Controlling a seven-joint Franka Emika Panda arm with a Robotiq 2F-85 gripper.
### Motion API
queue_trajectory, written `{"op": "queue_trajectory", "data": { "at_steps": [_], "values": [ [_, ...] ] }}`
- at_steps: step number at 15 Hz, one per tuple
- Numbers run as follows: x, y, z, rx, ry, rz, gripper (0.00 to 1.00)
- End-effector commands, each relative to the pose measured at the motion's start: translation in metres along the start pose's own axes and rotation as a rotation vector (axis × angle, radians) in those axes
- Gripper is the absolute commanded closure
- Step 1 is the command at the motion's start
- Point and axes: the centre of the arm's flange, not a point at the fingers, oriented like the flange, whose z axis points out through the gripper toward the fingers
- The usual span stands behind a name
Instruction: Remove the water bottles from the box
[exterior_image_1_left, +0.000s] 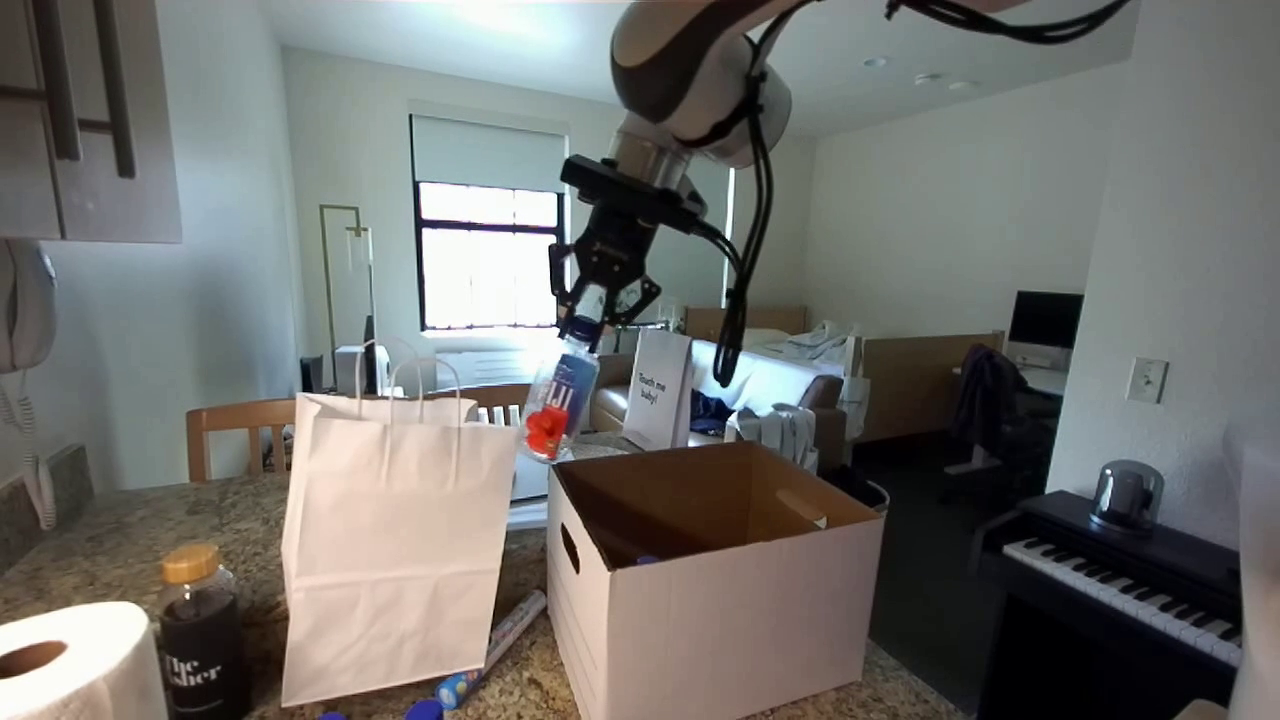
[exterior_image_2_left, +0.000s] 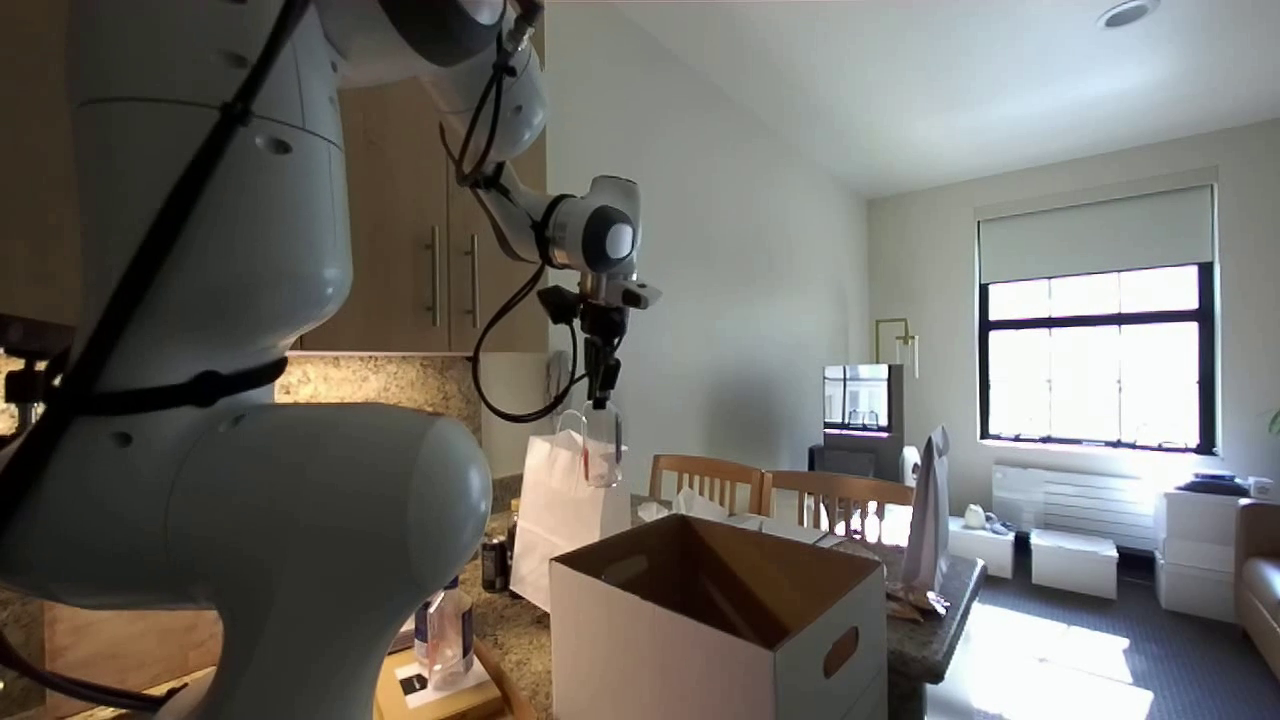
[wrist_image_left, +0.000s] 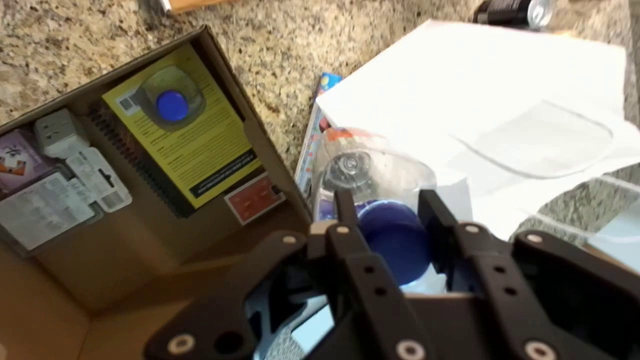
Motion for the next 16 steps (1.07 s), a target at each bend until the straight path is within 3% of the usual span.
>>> {"op": "queue_trajectory", "data": {
  "at_steps": [1, 7, 12, 16],
  "values": [
    [-0.001, -0.055, 0.055, -0.085, -0.146, -0.118, 0.90],
    [-0.040, -0.077, 0.178, -0.312, -0.364, -0.262, 0.90],
    [-0.056, -0.057, 0.270, -0.534, -0.494, -0.375, 0.90],
    [-0.052, -0.038, 0.315, -0.698, -0.590, -0.489, 0.90]
  ]
}}
